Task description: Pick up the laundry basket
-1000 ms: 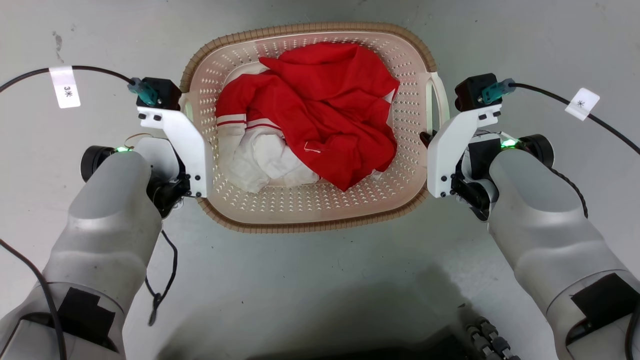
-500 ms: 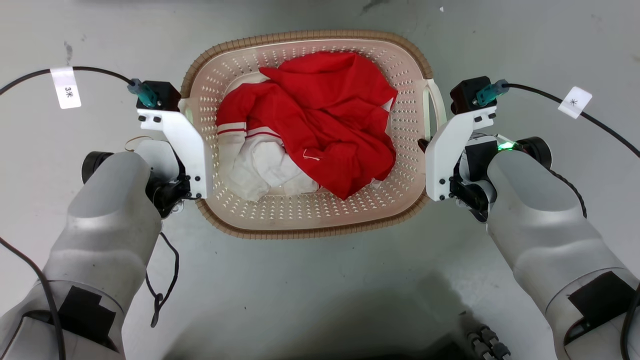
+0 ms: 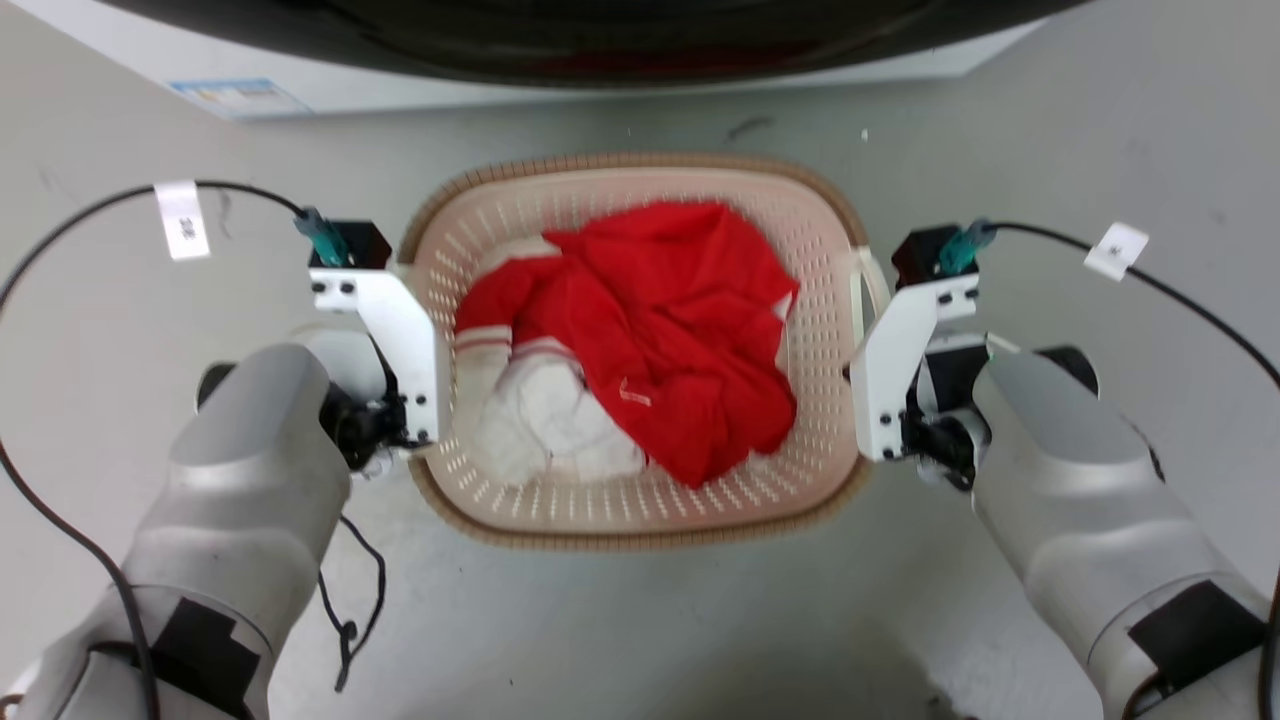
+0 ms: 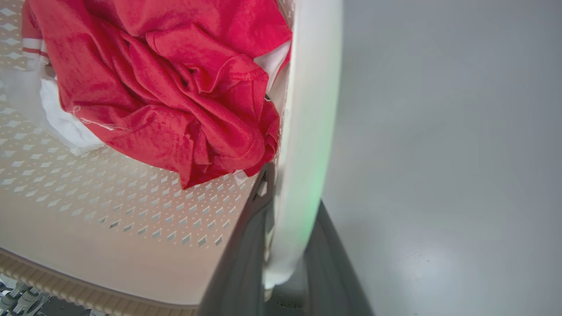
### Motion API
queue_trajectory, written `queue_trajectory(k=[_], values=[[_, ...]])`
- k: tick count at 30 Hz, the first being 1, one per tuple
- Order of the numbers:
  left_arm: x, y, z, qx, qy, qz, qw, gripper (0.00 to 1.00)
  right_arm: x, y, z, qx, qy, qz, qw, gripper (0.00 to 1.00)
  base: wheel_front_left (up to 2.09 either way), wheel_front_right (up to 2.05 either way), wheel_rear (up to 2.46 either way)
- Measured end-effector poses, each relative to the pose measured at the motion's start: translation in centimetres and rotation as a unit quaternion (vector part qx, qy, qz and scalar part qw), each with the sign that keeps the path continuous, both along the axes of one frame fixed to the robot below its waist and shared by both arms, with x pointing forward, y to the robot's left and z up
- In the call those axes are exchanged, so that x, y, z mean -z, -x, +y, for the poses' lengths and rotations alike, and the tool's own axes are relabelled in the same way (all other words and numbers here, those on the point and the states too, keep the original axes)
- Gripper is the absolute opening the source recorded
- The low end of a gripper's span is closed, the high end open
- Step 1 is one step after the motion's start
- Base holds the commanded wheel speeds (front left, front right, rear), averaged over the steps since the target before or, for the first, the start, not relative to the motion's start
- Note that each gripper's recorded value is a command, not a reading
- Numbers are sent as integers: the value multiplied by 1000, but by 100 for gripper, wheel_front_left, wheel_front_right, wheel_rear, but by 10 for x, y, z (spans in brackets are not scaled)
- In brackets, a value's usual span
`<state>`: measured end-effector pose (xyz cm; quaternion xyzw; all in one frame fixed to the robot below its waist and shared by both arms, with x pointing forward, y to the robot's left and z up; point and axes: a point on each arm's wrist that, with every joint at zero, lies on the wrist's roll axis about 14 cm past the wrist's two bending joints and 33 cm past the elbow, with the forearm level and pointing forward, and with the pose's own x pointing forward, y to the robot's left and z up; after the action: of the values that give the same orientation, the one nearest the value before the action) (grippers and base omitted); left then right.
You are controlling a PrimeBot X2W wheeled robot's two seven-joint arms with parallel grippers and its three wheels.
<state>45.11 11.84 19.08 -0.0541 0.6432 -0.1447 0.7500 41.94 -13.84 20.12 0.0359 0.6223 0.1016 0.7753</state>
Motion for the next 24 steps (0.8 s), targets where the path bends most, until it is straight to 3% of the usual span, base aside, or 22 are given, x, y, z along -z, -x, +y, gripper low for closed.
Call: queue_trajectory(k=[24], values=[[-104,65,3,-24,13,15,1000,0,-91,37,0,-14,6,-19,1000,0,0,0,0]])
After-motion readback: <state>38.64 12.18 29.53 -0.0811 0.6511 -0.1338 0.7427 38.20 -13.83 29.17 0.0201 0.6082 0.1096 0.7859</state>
